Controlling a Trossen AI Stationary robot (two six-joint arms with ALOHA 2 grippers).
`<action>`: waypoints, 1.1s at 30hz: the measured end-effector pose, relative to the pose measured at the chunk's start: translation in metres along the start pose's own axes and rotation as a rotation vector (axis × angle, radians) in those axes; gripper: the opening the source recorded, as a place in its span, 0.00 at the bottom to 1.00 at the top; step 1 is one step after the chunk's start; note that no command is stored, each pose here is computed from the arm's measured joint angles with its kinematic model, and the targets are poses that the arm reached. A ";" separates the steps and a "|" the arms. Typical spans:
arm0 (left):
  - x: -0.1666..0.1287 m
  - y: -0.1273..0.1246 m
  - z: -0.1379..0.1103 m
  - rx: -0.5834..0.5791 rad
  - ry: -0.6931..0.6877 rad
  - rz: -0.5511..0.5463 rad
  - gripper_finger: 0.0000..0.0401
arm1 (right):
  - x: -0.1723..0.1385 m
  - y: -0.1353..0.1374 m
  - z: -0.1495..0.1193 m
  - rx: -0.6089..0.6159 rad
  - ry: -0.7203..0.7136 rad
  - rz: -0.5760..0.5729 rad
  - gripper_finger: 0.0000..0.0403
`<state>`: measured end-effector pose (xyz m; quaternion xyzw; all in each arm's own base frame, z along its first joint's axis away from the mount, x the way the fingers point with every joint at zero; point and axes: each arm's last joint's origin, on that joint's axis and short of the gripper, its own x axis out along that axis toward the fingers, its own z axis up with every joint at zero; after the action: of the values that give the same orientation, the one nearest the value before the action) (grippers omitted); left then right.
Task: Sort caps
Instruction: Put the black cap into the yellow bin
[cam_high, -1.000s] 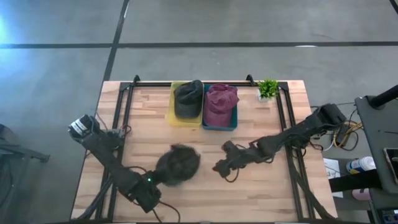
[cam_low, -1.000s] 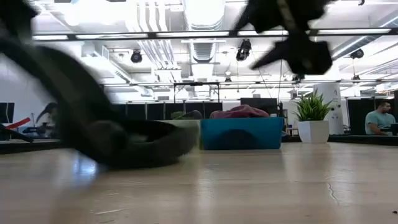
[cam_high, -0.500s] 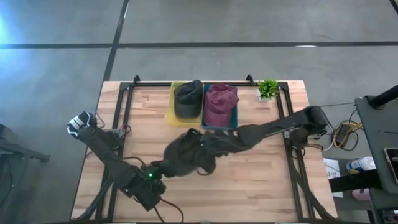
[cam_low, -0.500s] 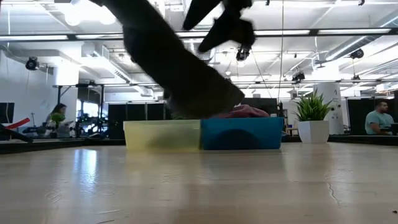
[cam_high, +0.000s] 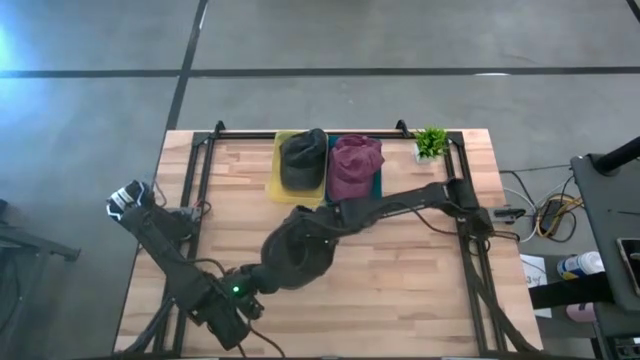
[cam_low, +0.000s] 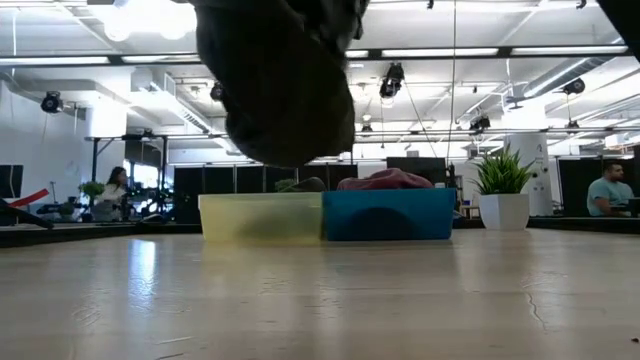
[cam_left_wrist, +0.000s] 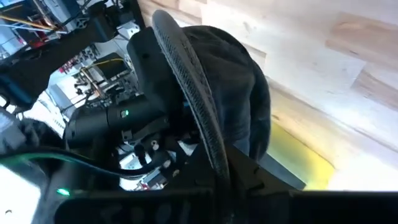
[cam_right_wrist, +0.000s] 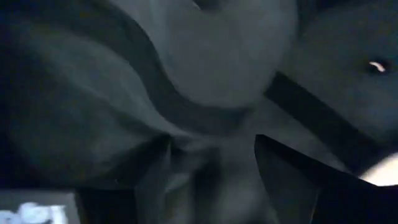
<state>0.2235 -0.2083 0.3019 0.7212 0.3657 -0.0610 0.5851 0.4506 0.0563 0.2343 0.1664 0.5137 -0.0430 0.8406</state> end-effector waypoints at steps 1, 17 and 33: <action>-0.001 -0.001 0.001 0.003 -0.005 -0.003 0.01 | -0.002 -0.003 0.000 -0.022 0.053 -0.026 0.56; 0.004 -0.004 0.004 -0.034 -0.013 -0.042 0.01 | -0.055 0.001 0.030 -0.027 -0.123 -0.084 0.56; 0.009 0.000 -0.001 -0.144 0.057 0.014 0.01 | 0.010 -0.009 -0.001 -0.044 0.106 -0.147 0.56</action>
<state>0.2298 -0.2032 0.2976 0.6812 0.3806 -0.0097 0.6253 0.4524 0.0493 0.2235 0.1116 0.5693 -0.0845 0.8101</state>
